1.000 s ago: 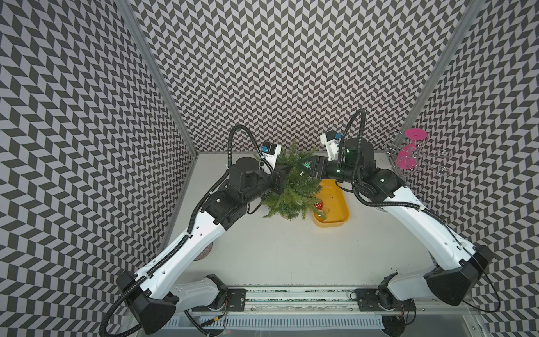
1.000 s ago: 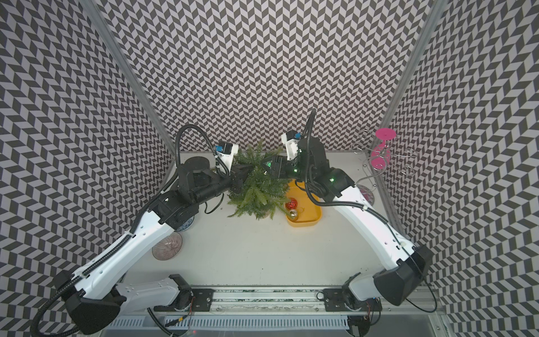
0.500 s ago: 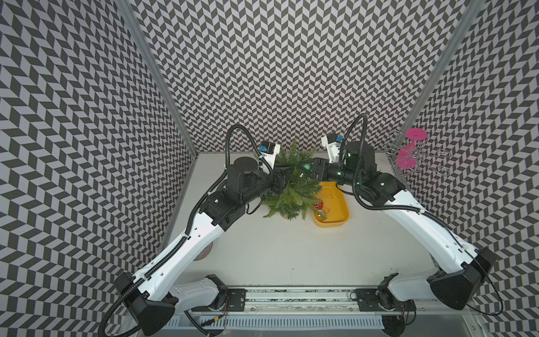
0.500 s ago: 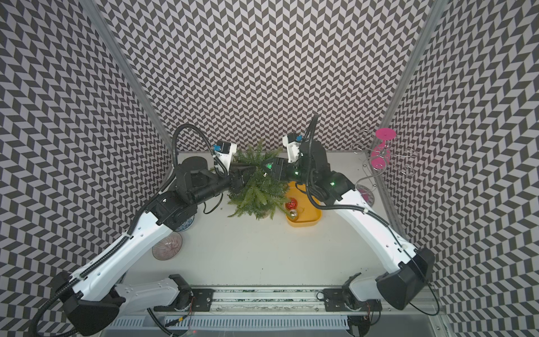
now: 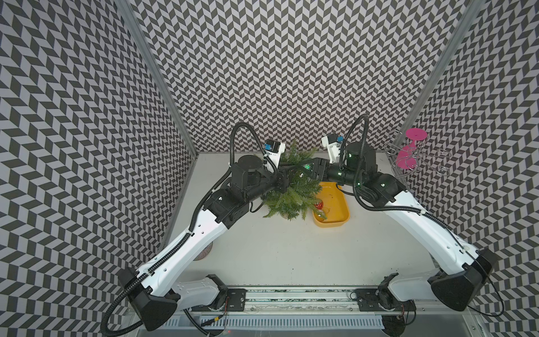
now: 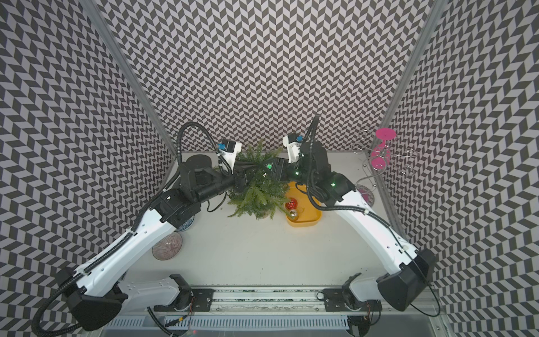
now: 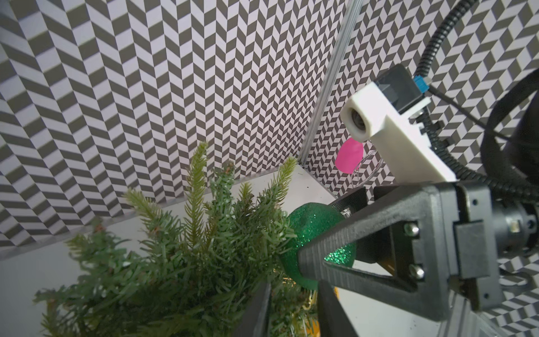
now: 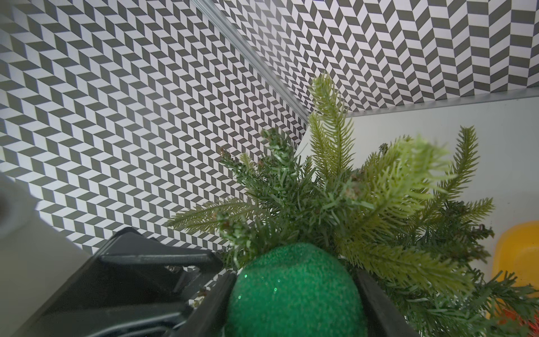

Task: Decorate the small christmas tree with ornaments
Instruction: Hang an ornament on the christmas tree.

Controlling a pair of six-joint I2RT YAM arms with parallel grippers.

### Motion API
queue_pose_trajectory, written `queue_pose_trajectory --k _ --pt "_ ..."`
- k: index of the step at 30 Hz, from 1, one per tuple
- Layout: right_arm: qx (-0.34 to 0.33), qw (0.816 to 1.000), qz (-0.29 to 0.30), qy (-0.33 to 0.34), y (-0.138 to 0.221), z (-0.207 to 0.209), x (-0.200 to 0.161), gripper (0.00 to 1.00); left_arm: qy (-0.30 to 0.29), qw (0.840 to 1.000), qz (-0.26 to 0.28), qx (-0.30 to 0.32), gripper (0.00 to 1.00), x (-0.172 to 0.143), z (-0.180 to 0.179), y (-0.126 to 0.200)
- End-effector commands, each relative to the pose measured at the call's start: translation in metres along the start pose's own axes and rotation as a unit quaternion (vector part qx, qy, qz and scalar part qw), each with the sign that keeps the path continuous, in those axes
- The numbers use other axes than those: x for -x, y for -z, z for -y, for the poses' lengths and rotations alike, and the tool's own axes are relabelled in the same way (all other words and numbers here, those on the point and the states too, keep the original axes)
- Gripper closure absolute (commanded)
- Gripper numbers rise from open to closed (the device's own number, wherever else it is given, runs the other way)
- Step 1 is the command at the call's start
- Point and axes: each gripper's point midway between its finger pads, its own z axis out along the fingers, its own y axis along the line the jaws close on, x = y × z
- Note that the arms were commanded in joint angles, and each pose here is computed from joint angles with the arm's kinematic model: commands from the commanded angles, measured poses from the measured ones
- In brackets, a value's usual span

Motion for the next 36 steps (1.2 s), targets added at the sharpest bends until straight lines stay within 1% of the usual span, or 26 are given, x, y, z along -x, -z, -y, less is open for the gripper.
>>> queue_pose_trajectory --k 1,3,6,10,17,22,27,36 --pt "0.028 0.999 0.028 0.012 0.011 -0.018 0.013 0.45 -0.008 1.000 0.020 -0.006 0.76 0.015 0.006 0.002" --pt "0.029 0.999 0.028 0.012 0.011 -0.019 0.012 0.45 -0.007 1.000 0.020 -0.006 0.80 0.014 0.006 0.002" --pt "0.030 0.999 0.029 0.010 0.012 -0.018 0.012 0.45 -0.008 1.000 0.023 -0.001 0.83 0.016 0.004 0.003" --pt "0.031 0.999 0.027 0.007 0.012 -0.016 0.007 0.44 -0.009 1.000 0.023 0.000 0.89 0.016 0.004 0.004" --pt "0.039 0.999 0.026 -0.001 0.013 -0.016 0.003 0.41 -0.011 1.000 0.021 0.002 0.94 0.015 0.003 0.003" --pt "0.043 0.999 0.024 -0.006 0.014 -0.016 -0.001 0.36 -0.011 1.000 0.021 0.004 0.94 0.014 0.002 0.004" --pt "0.042 0.999 0.020 -0.011 0.015 -0.012 -0.006 0.33 -0.012 1.000 0.021 0.005 0.94 0.015 0.002 0.004" --pt "0.043 0.999 0.016 -0.016 0.021 -0.011 -0.014 0.33 -0.013 1.000 0.022 0.007 0.92 0.016 0.001 0.005"
